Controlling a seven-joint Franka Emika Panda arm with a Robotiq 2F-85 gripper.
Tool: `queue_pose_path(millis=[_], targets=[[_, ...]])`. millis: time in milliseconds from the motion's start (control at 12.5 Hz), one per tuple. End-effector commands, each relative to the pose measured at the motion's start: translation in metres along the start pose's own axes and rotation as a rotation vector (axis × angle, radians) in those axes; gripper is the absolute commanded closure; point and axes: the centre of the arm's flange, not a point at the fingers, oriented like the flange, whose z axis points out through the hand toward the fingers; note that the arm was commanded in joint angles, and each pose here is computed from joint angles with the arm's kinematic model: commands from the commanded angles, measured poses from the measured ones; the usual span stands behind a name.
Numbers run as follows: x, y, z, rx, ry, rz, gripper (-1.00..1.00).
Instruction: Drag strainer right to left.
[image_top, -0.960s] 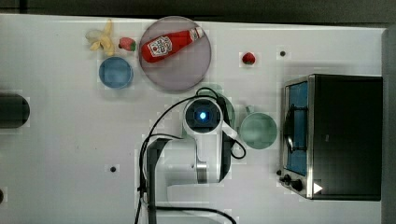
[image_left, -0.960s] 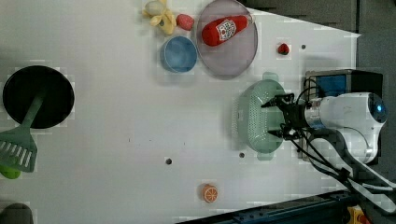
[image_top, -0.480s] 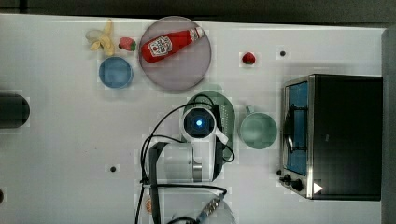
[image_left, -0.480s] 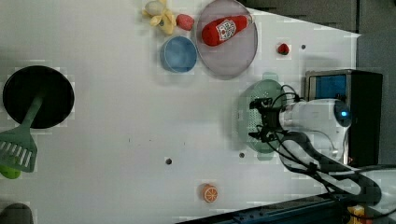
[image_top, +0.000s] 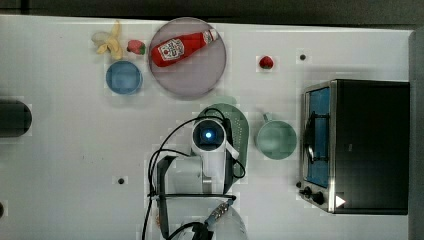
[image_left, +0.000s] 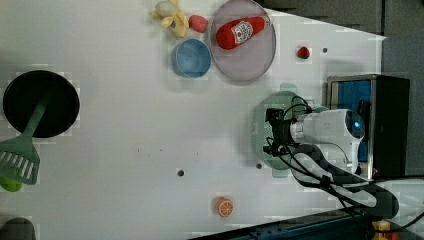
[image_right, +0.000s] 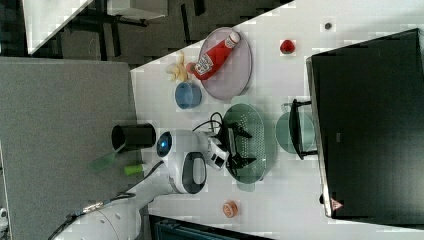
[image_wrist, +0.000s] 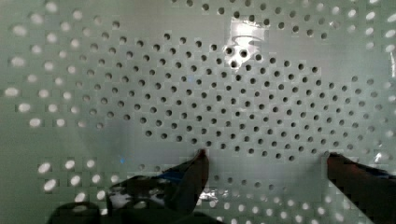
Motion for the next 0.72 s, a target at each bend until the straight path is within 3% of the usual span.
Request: queue_pose_path(millis=[80,720], targets=[[-0.025,-0.015,-0.018,0.039,0.004,0.015,-1.0],[-0.127,-0.015,-0.02,0.046,-0.019,0.11,-1.0]])
